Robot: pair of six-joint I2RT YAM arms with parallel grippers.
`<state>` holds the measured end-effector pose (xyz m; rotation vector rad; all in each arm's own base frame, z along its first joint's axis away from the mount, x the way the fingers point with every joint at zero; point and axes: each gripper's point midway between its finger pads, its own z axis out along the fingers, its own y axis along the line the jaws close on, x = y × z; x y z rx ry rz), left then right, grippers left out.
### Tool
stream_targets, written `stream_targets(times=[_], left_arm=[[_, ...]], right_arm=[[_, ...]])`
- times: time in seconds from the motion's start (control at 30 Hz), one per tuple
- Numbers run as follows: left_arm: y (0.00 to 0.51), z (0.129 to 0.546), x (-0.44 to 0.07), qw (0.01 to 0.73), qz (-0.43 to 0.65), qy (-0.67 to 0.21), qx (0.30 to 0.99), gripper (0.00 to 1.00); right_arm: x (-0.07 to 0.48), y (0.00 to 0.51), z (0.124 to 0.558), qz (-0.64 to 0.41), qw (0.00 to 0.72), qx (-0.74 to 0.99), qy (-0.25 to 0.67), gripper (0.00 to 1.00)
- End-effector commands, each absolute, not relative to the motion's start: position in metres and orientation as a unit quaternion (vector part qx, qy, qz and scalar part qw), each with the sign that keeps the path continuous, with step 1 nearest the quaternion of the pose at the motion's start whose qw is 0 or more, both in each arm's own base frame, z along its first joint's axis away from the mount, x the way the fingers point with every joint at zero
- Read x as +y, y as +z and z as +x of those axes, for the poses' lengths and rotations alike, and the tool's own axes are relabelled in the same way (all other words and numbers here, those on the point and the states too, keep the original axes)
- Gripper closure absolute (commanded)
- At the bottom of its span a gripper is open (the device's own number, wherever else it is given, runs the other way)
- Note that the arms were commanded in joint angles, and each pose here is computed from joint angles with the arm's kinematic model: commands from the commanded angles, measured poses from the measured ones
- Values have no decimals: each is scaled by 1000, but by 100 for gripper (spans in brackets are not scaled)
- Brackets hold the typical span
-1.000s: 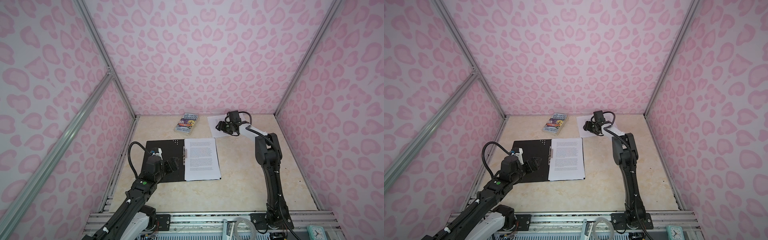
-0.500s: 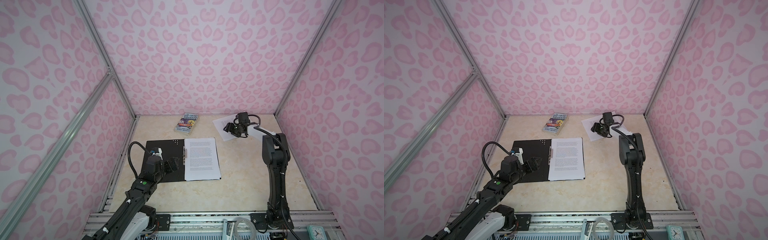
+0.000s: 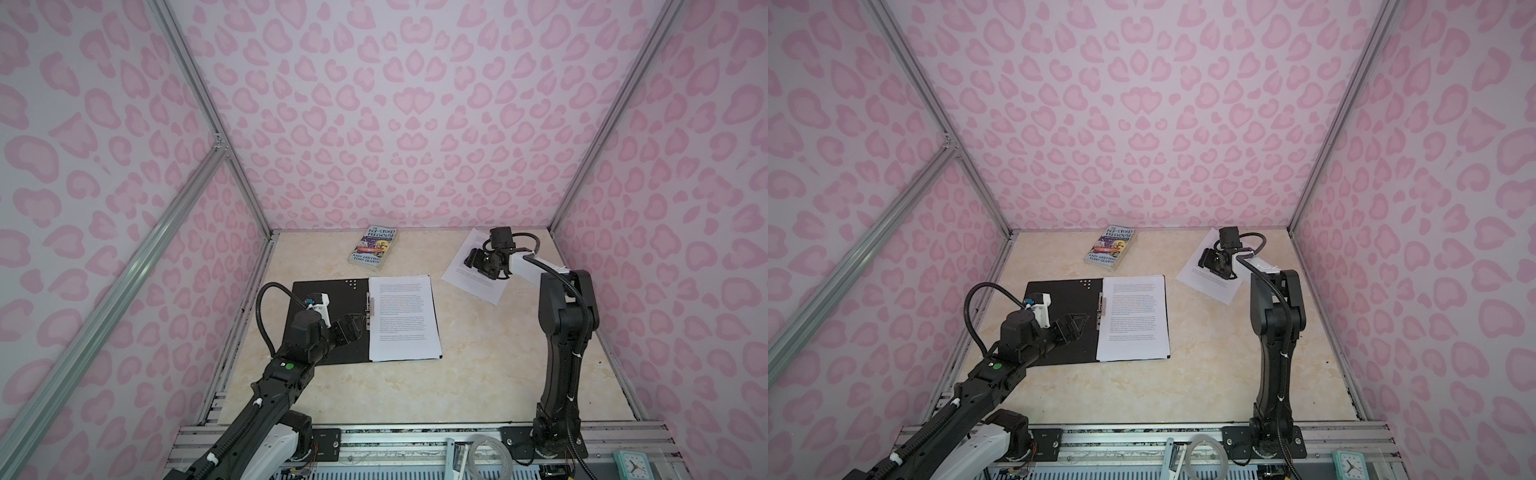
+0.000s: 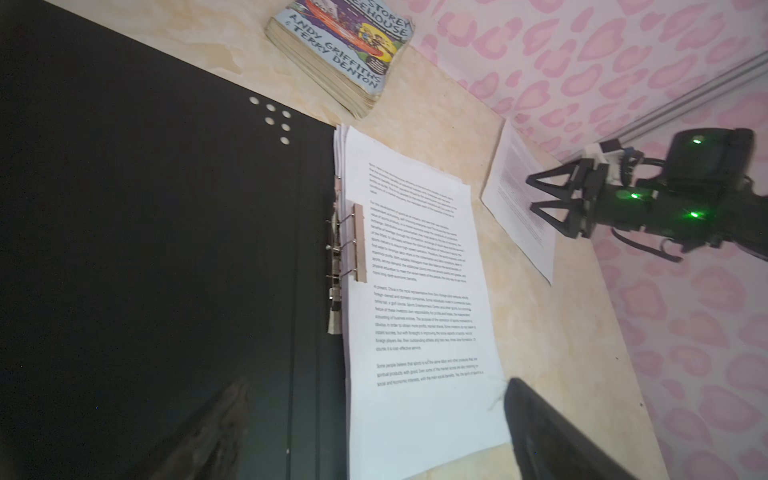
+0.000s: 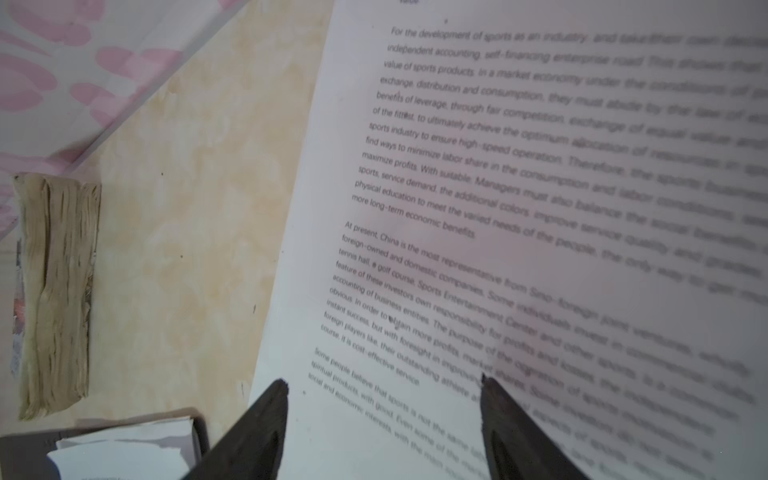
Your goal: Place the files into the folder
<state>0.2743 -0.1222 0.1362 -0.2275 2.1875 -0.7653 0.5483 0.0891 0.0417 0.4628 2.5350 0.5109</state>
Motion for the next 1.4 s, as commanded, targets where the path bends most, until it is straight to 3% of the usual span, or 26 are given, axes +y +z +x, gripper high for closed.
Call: stream_targets(times=[0.0,0.13,0.3,0.77,0.9,1.03,1.2,1.37], left_arm=[[157,274,-150,401,-36,-373,836,3],[168,268,-173,391,6,-432,813,3],[175,259,-193,379,44,-465,799,3],[185,243,-215,361,75,-491,789,3],[188,232,-235,355,105,-492,788,3],[183,217,-276,320,151,-490,797,3],[154,204,-333,238,189,-468,830,0],[107,221,-376,164,202,-398,880,1]], right_arm=[[98,30,552,148,234,943,187,27],[104,15,546,155,206,945,200,27],[100,5,508,200,171,938,225,28],[95,18,313,212,201,919,265,28],[81,54,308,182,257,919,237,27],[48,77,318,222,309,906,185,26],[27,68,316,248,304,903,173,26],[20,53,307,280,317,889,176,26]])
